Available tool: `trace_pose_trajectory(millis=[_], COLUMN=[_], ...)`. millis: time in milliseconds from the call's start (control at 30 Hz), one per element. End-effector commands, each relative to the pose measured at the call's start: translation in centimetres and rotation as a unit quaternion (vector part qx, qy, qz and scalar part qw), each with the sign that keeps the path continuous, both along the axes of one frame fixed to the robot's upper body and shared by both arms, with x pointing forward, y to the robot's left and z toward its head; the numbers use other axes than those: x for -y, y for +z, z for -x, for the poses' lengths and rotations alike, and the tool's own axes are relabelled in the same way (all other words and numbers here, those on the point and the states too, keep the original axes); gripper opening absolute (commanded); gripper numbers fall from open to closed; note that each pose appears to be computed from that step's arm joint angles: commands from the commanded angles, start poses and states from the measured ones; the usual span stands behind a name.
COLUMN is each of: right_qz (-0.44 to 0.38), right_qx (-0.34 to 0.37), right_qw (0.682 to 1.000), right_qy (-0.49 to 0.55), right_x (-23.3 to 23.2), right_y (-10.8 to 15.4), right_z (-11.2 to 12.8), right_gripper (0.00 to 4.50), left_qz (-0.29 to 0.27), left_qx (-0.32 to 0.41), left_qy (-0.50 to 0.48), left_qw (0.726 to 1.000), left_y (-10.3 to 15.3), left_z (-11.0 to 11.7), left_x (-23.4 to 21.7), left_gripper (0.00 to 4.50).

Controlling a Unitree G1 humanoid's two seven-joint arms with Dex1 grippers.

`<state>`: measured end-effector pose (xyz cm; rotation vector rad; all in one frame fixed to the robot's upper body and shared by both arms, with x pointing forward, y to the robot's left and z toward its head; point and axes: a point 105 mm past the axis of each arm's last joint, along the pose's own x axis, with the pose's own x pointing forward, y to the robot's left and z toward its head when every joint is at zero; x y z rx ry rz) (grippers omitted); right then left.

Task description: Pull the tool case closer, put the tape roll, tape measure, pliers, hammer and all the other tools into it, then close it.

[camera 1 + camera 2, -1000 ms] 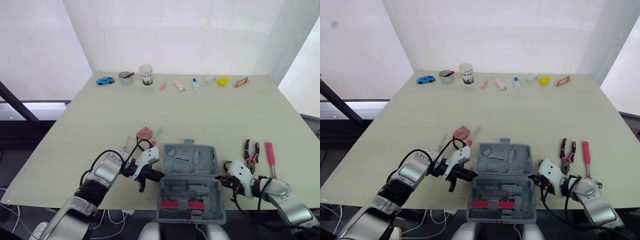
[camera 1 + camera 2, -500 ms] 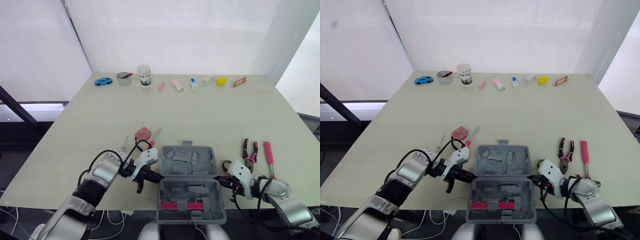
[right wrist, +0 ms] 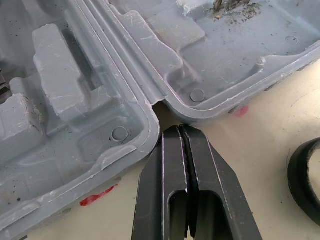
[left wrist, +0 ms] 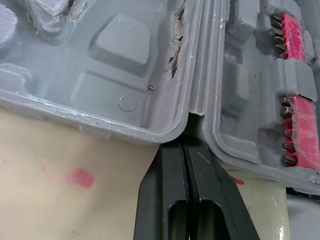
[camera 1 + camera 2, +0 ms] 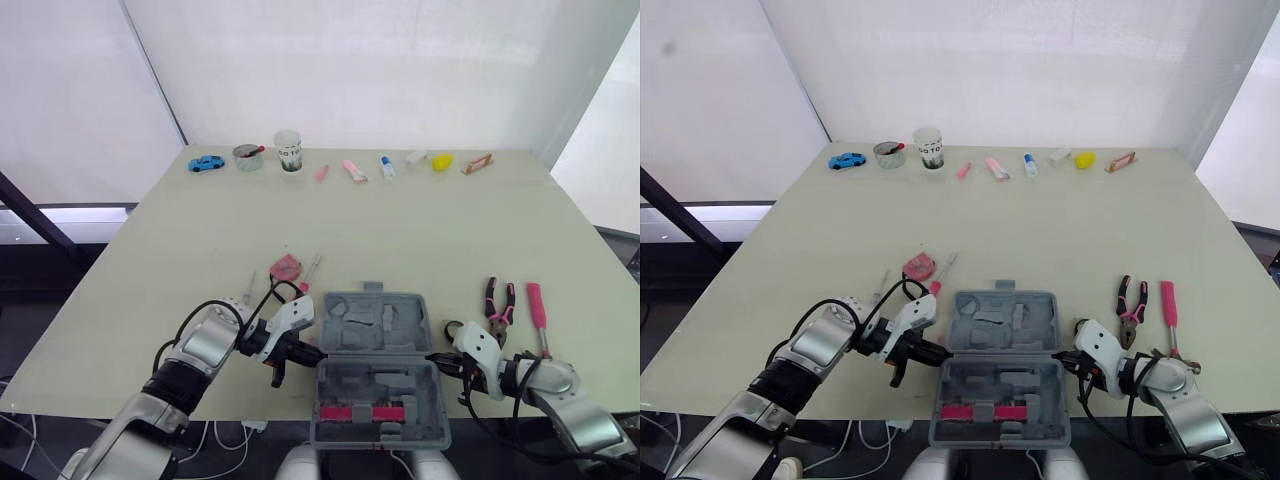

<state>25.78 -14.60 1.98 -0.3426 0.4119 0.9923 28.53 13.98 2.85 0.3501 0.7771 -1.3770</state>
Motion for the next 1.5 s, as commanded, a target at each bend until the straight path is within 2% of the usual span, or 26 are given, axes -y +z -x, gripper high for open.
trace_pose_trajectory(millis=[33, 500, 1500], right_qz=[-0.017, -0.018, -0.002], right_qx=[0.013, 0.011, 0.005], right_qw=[1.0, 1.0, 1.0], right_qy=[0.023, 0.023, 0.022], right_x=[-1.2, -1.2, -0.6], right_y=[1.0, 1.0, 0.5], right_z=[0.2, 0.5, 0.6], right_gripper=[0.0, 0.0, 0.0], left_qz=[-0.038, -0.038, -0.033], left_qx=[-0.031, -0.027, -0.049], left_qy=[0.014, 0.013, -0.012], left_qw=[0.999, 0.999, 0.998], left_y=[-1.9, -2.0, -2.2], left_z=[0.9, 0.5, 2.0], left_x=[-1.3, -1.2, -0.9], left_gripper=[0.06, 0.06, 0.06])
